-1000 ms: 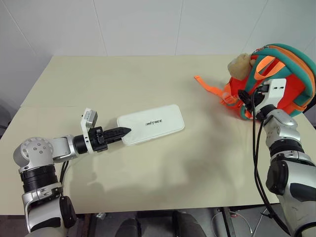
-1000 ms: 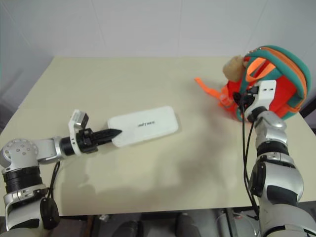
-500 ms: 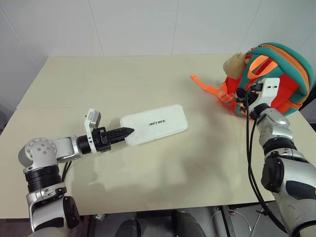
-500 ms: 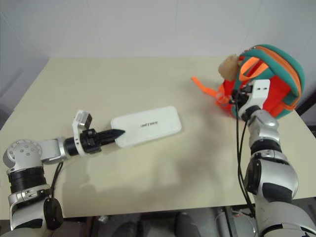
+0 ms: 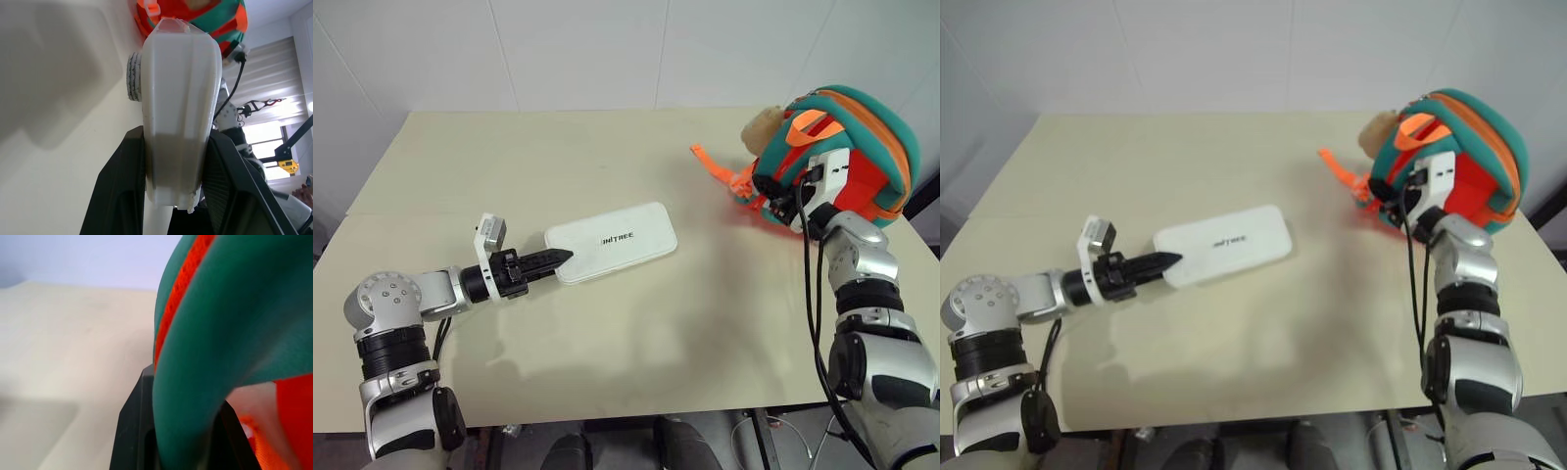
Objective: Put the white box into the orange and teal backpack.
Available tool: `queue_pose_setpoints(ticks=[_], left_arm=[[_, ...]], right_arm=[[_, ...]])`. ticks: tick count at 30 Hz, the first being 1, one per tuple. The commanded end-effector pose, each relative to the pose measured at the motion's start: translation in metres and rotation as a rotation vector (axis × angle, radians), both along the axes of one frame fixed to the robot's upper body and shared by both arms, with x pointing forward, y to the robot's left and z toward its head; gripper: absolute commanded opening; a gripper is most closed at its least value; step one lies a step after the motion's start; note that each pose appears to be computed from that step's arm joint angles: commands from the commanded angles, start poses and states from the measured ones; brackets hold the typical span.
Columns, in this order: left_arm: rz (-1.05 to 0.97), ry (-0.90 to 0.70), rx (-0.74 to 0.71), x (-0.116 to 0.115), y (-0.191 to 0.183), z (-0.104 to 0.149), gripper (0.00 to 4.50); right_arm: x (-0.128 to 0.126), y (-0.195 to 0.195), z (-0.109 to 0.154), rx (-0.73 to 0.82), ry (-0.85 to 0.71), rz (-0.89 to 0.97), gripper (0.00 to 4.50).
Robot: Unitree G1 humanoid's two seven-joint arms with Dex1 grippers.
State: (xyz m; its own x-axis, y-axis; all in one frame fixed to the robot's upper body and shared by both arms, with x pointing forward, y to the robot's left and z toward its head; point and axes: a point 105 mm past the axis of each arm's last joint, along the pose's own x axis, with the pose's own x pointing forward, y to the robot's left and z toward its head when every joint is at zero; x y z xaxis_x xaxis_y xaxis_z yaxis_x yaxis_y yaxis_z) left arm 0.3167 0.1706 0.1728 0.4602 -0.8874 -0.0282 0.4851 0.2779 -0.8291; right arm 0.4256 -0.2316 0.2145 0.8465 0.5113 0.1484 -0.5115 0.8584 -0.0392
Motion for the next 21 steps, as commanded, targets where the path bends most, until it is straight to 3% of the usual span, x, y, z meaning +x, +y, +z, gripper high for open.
queue_pose_setpoints(ticks=[1, 14, 21], left_arm=[[-0.011, -0.061, -0.021, 0.001, 0.001, 0.015, 1.22], [0.01, -0.077, -0.004, 0.009, 0.01, 0.021, 1.22], [0.108, -0.109, 0.036, 0.016, 0.042, 0.032, 1.22]], right_arm=[[-0.014, 0.015, 0.027, -0.002, -0.083, 0.086, 0.63], [-0.088, 0.071, 0.049, -0.094, -0.112, 0.398, 0.63], [-0.128, 0.095, 0.068, -0.176, -0.14, 0.561, 0.63]])
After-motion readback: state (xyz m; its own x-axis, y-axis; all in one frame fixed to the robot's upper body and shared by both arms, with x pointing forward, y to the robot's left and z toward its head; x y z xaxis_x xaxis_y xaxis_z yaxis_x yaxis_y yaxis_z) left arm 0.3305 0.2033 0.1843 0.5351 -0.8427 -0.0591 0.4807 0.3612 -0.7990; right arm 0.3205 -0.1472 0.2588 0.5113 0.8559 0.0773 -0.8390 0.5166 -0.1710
